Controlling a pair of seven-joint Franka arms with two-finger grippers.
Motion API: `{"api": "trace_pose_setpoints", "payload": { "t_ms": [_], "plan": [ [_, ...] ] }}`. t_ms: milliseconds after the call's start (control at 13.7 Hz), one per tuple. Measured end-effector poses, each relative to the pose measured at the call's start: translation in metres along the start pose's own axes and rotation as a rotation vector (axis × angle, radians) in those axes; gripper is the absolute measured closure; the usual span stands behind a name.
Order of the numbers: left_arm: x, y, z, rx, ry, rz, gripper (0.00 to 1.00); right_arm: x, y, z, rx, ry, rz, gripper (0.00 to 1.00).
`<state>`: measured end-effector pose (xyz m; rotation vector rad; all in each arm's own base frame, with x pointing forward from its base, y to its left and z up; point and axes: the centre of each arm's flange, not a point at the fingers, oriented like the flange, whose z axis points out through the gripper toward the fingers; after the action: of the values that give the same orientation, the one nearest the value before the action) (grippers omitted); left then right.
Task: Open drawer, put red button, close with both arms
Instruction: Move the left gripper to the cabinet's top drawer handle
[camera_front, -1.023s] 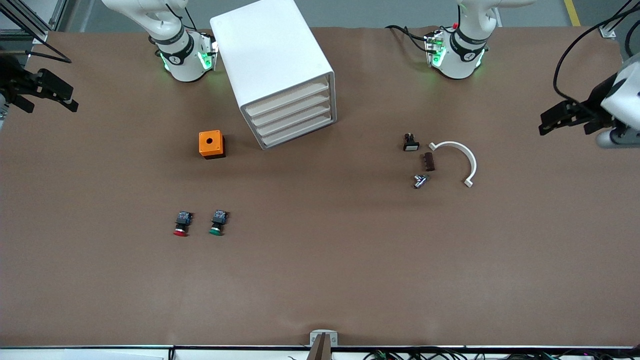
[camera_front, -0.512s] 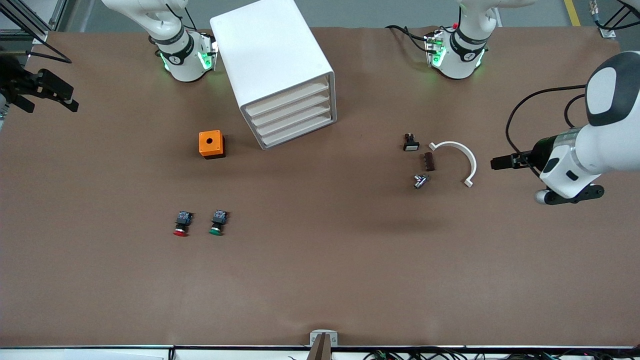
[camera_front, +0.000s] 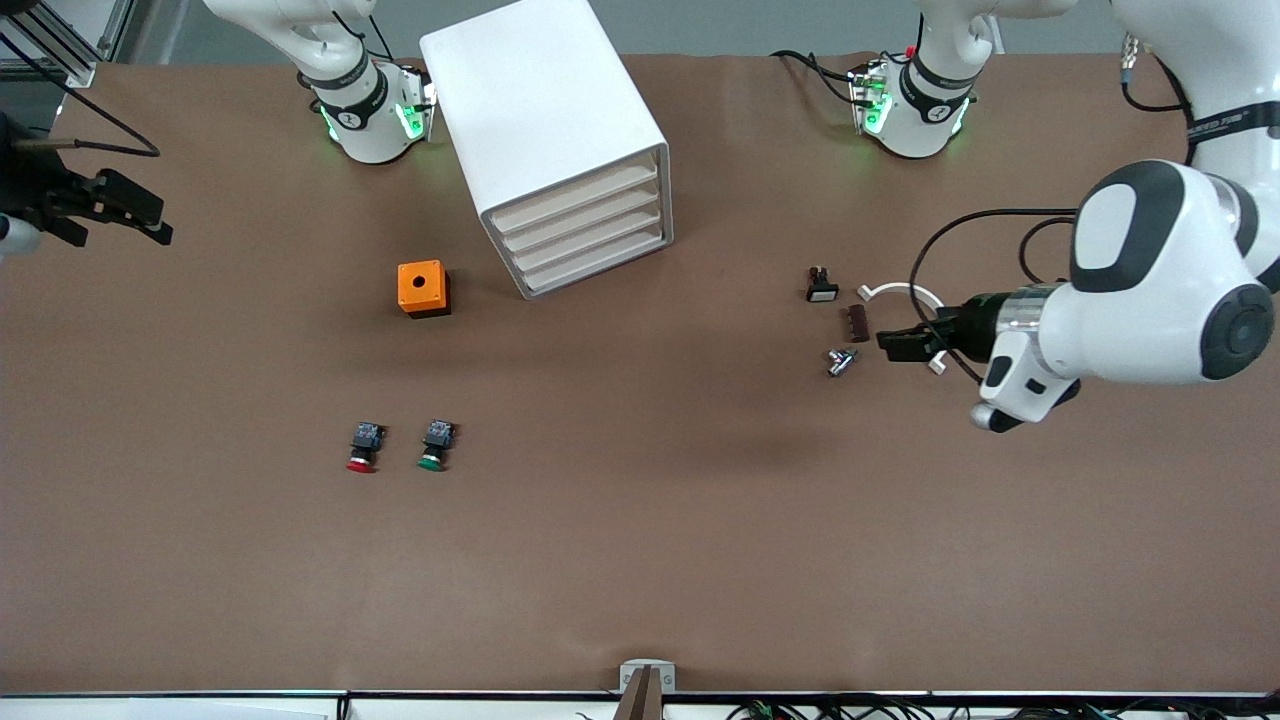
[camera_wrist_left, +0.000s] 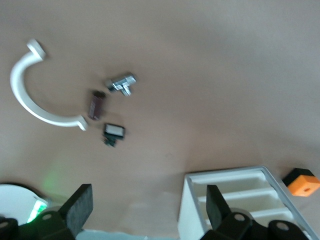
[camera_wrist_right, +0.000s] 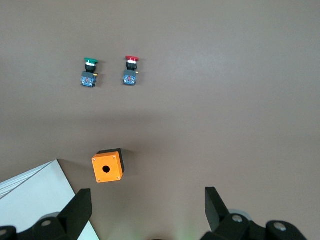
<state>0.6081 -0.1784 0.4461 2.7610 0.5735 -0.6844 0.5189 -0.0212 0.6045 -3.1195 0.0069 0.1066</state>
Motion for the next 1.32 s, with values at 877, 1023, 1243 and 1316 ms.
{"api": "trace_pose_setpoints", "payload": {
  "t_ms": [877, 1023, 1243, 1316],
  "plan": [
    [-0.041, 0.150, 0.146, 0.065, -0.172, -0.780, 0.00, 0.047, 0.027, 0.052, -0.007, -0.086, 0.044, 0.00],
    [-0.036, 0.154, 0.172, 0.108, -0.217, -0.980, 0.00, 0.048, 0.026, 0.049, -0.007, -0.081, 0.042, 0.00],
    [-0.036, 0.164, 0.217, 0.180, -0.296, -1.152, 0.00, 0.048, 0.025, 0.047, -0.008, -0.078, 0.039, 0.00],
    [-0.039, 0.168, 0.230, 0.205, -0.338, -1.196, 0.00, 0.048, 0.025, 0.047, -0.008, -0.078, 0.039, 0.00]
  ]
}}
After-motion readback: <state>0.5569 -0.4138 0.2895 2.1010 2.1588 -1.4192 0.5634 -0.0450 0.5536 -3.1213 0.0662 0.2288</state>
